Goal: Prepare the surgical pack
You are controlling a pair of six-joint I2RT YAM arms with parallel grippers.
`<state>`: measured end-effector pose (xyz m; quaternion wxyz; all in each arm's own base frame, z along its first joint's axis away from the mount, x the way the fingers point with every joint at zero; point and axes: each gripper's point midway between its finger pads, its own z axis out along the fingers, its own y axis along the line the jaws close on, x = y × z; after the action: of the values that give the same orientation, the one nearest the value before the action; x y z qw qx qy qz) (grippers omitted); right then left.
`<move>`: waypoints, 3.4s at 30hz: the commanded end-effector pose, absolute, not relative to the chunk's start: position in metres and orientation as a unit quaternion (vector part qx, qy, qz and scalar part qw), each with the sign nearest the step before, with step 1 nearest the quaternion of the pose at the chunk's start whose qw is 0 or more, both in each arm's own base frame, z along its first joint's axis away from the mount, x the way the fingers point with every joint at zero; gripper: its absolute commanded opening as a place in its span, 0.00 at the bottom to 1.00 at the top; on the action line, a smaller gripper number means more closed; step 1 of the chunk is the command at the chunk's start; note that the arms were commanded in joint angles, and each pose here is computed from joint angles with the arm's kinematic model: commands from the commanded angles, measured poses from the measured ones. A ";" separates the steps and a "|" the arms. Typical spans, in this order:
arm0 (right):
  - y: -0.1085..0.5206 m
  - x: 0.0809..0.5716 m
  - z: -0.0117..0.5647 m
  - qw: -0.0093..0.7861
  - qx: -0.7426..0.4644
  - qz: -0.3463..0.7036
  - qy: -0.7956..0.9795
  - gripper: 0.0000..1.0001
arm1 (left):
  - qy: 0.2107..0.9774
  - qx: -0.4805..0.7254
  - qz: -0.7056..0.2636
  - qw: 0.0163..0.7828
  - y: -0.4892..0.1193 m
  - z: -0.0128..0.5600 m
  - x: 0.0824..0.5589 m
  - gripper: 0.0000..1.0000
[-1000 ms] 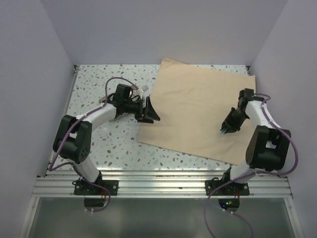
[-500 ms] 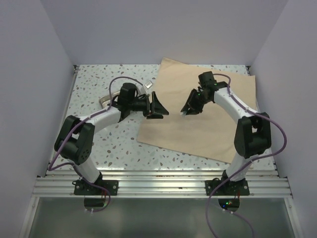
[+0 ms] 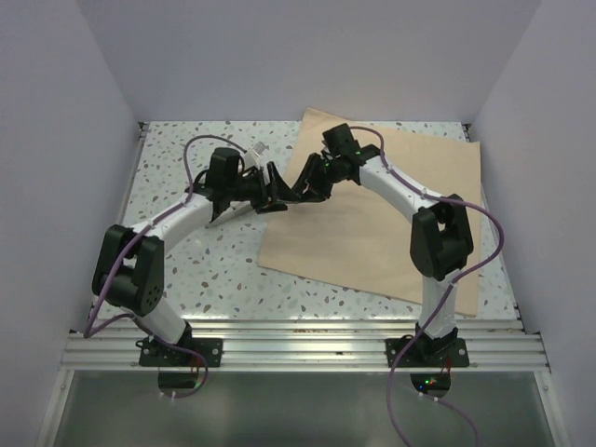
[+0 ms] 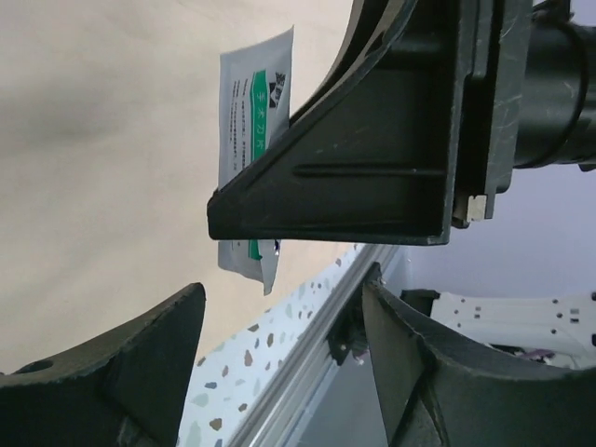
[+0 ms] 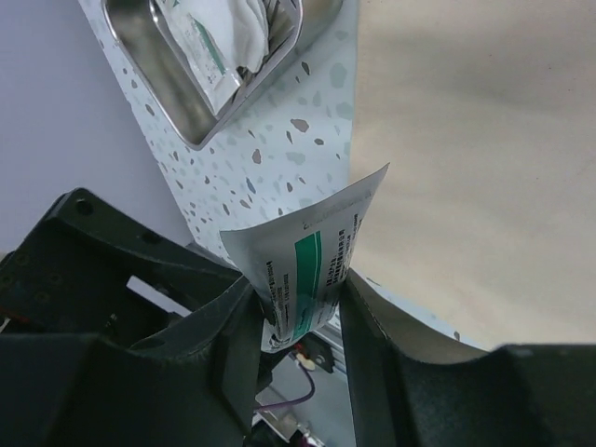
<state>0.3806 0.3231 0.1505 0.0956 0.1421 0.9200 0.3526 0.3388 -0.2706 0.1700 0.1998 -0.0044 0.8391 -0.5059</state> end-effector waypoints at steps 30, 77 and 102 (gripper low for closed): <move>0.348 0.376 0.189 0.005 0.326 0.467 0.822 0.42 | 0.850 0.066 -0.355 0.383 -0.244 0.196 0.360 0.52; 0.234 0.384 0.182 0.077 0.306 0.390 0.865 0.99 | 0.854 -0.116 -0.343 0.374 -0.145 0.173 0.405 0.00; 0.188 0.330 0.167 0.098 0.173 0.337 0.920 0.99 | 0.746 -0.429 -0.333 0.385 -0.011 0.114 0.437 0.00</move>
<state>0.3378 0.1890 0.1653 0.1019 0.1905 0.9191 0.3296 0.4210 -0.0191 0.1056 0.3565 -0.4112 0.7762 -0.3183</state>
